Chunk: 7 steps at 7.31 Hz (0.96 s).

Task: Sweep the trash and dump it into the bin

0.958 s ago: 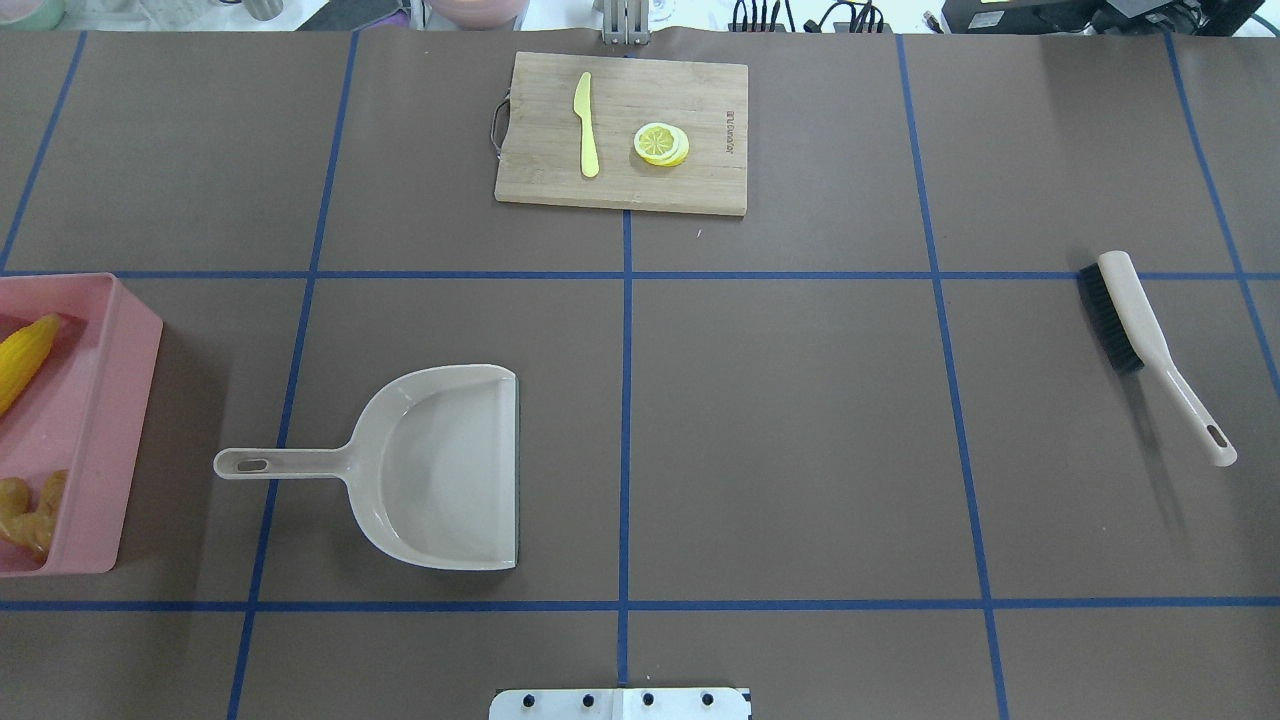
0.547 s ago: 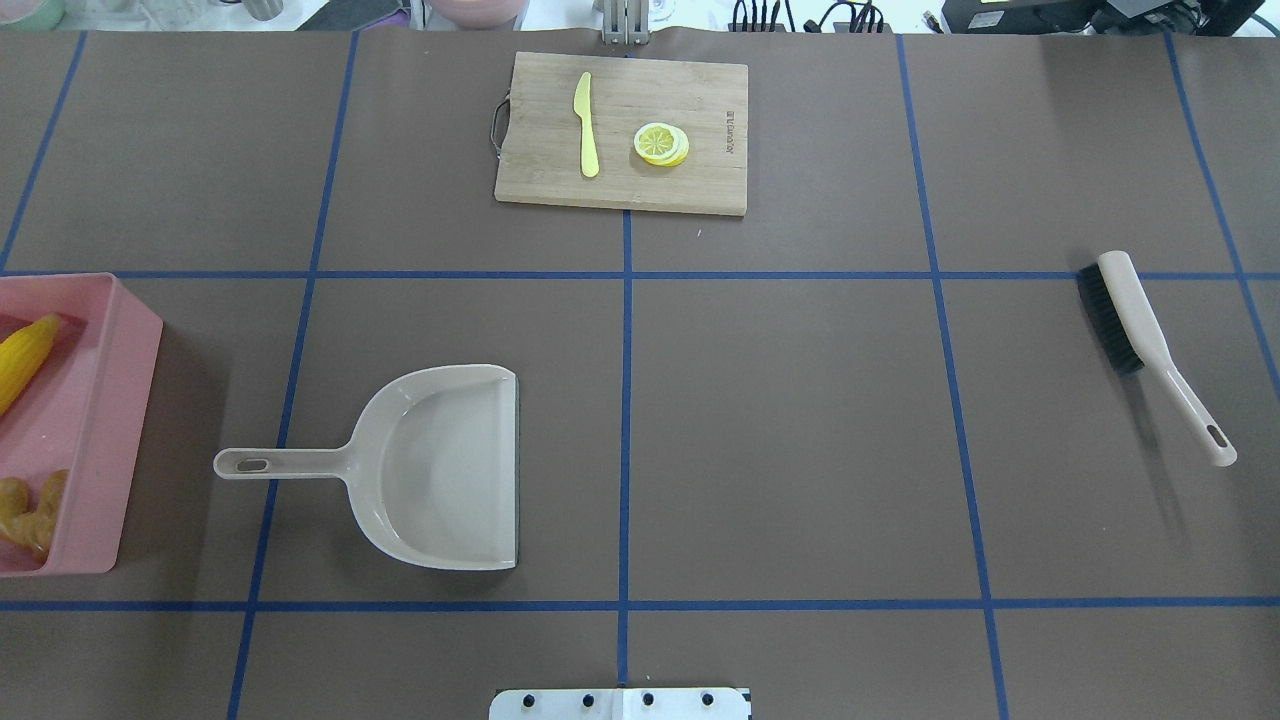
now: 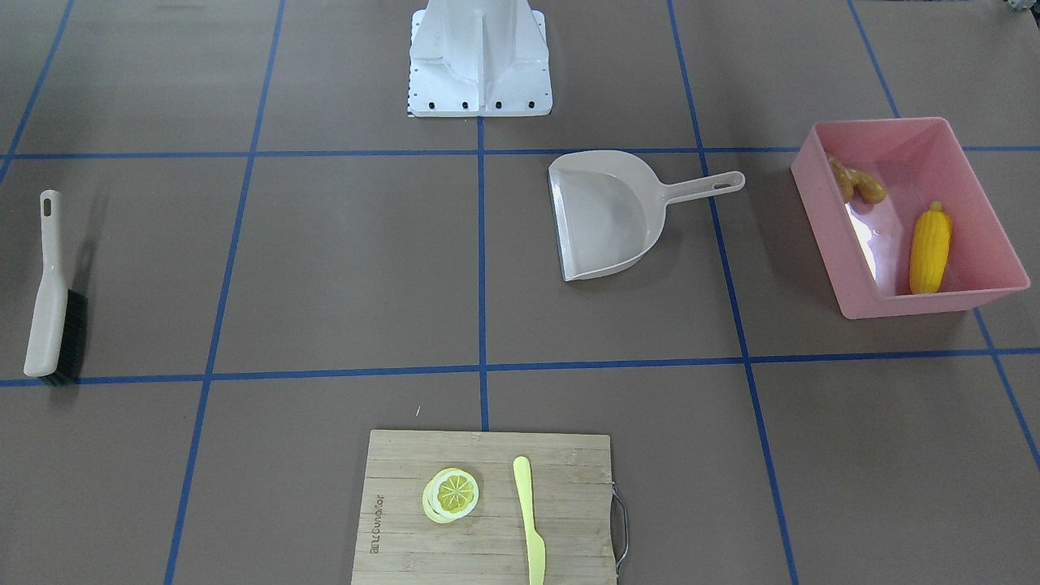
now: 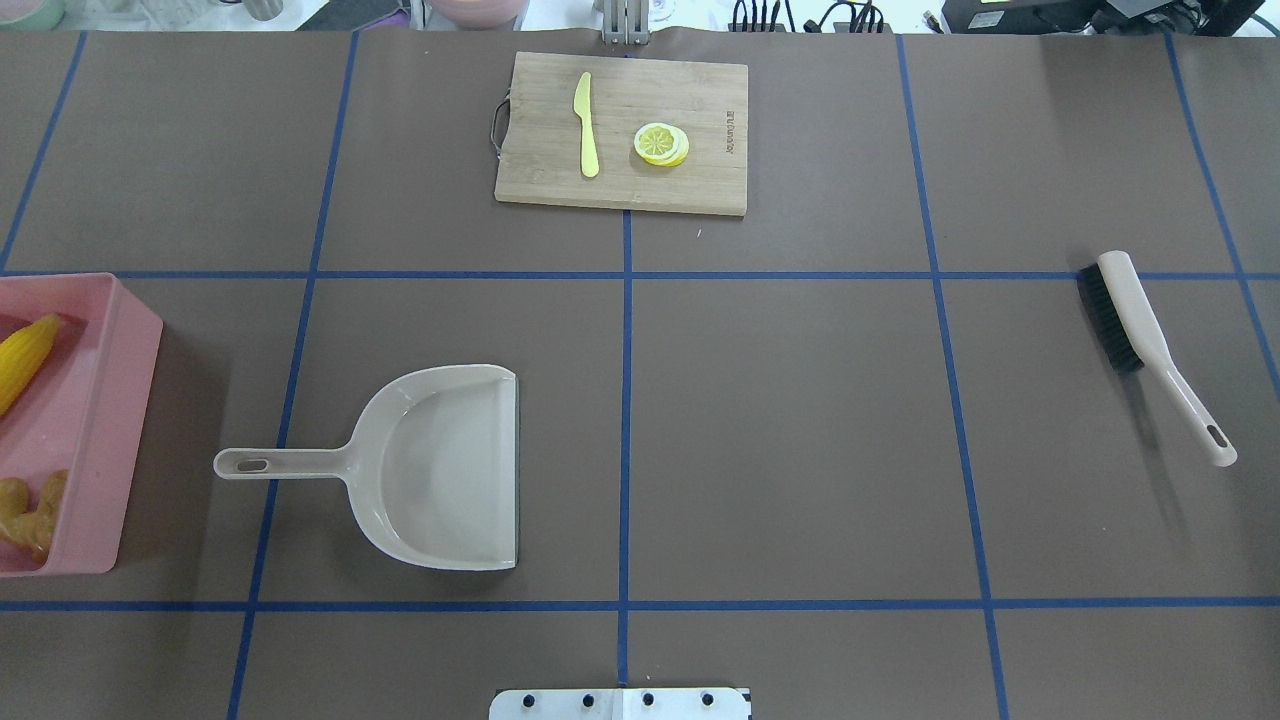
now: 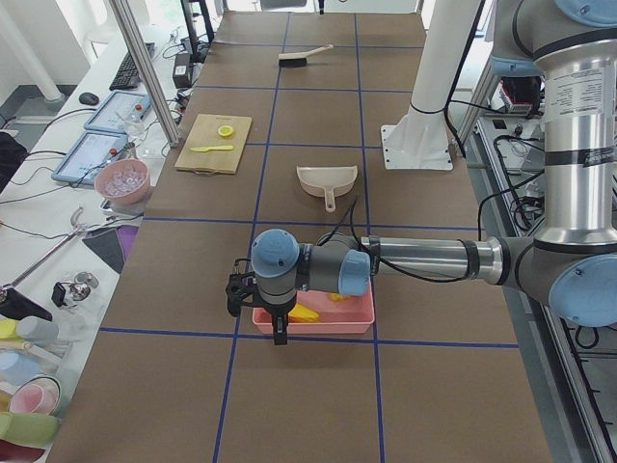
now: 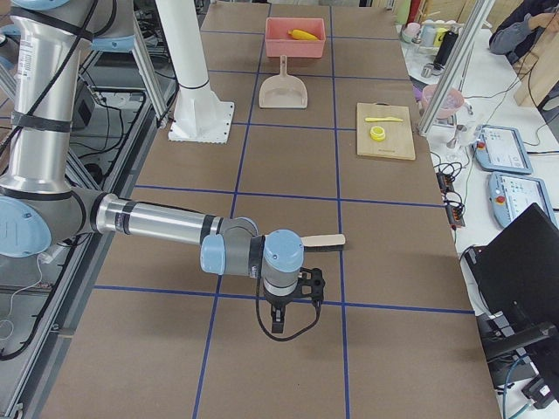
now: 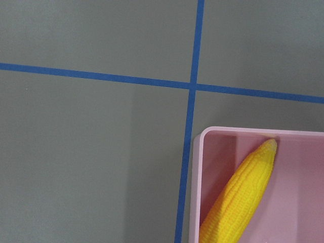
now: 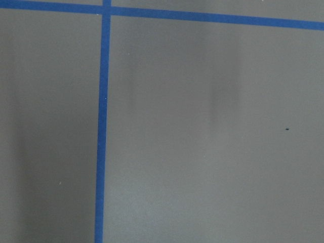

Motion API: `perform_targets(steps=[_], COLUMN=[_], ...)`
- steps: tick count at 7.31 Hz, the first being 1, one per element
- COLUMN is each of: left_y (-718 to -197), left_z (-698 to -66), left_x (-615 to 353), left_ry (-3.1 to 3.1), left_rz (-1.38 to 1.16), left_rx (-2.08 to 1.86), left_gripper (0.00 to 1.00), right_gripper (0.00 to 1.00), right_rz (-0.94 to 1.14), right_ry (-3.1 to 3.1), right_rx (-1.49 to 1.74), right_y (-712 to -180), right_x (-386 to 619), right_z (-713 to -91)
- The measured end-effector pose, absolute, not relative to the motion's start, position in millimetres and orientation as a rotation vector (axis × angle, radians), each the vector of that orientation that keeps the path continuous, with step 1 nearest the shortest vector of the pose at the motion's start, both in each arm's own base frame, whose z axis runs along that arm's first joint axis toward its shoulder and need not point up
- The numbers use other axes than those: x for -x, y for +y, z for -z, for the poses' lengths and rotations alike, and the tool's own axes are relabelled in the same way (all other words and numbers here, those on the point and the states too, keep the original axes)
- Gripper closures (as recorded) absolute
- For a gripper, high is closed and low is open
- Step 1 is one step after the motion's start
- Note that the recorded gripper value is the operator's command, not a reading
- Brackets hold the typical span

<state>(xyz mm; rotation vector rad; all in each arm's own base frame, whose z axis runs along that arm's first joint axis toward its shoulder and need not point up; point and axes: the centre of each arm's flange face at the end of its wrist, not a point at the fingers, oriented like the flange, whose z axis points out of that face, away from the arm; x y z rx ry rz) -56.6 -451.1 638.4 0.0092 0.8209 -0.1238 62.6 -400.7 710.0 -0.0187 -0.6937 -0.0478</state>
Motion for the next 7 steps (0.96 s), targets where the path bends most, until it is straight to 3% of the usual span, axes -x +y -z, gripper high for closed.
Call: perform_targets(steps=[7], left_y=[-450.1], left_z=[-638.3], left_x=[56.8], left_ry=[0.821], left_rz=[0.13], left_rx=[0.004], left_gripper=[0.01], right_gripper=[0.0], right_rz=[0.047], right_ry=[-0.694], right_rx=[0.02], right_y=[-400.6], right_x=[-62.6], right_z=[-710.5])
